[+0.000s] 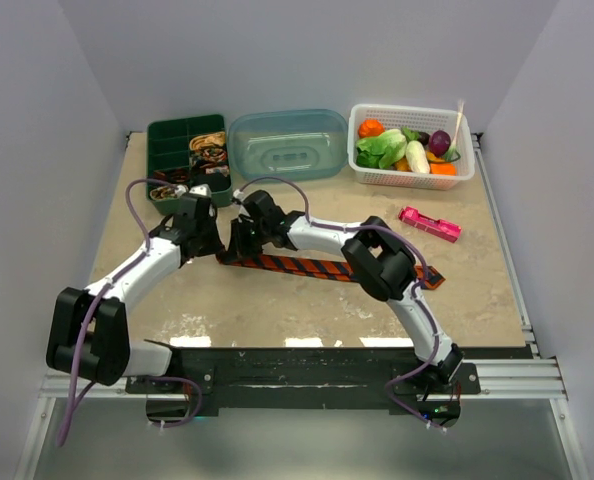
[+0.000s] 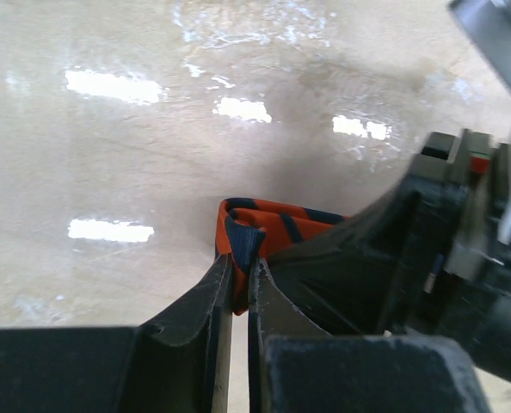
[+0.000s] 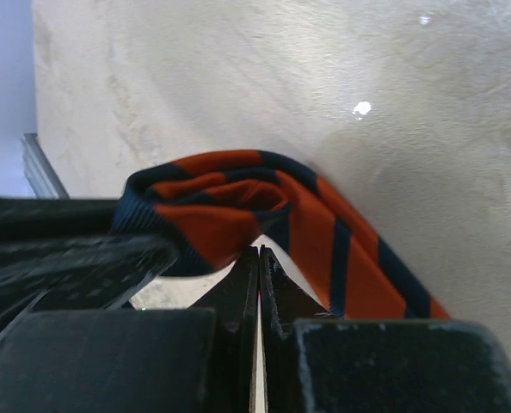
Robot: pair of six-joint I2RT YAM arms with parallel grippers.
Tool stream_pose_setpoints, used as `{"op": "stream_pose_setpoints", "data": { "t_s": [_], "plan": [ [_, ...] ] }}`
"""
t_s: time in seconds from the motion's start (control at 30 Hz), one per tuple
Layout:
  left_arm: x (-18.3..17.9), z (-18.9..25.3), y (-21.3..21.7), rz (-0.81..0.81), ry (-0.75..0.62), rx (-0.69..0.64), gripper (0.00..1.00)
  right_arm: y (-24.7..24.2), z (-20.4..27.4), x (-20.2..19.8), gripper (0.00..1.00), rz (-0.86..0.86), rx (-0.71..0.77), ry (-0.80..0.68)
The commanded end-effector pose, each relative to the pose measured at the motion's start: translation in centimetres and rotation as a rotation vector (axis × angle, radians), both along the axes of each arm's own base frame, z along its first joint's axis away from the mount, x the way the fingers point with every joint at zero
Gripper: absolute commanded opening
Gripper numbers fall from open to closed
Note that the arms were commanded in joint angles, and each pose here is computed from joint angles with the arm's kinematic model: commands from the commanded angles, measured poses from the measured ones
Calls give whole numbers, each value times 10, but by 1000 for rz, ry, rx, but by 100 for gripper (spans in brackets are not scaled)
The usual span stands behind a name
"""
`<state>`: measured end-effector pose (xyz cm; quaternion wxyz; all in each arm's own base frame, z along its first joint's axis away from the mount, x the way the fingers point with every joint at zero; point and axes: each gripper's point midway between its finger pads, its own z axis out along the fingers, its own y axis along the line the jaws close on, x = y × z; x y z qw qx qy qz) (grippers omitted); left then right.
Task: Roll the ties
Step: Roll the tie at the center of the board.
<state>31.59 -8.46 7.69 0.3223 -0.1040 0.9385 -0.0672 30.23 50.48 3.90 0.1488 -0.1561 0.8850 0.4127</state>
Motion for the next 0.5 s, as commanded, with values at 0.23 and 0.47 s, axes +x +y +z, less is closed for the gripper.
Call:
{"op": "stream_pose_setpoints", "data": {
  "t_s": [0.23,0.47],
  "plan": [
    [8,14,13,16,-14,201,0,-26,63,7,0,-22,21,-103],
    [9,22,17,21,-12,332,0,-70,58,23,0,-91,-52,-121]
  ]
}}
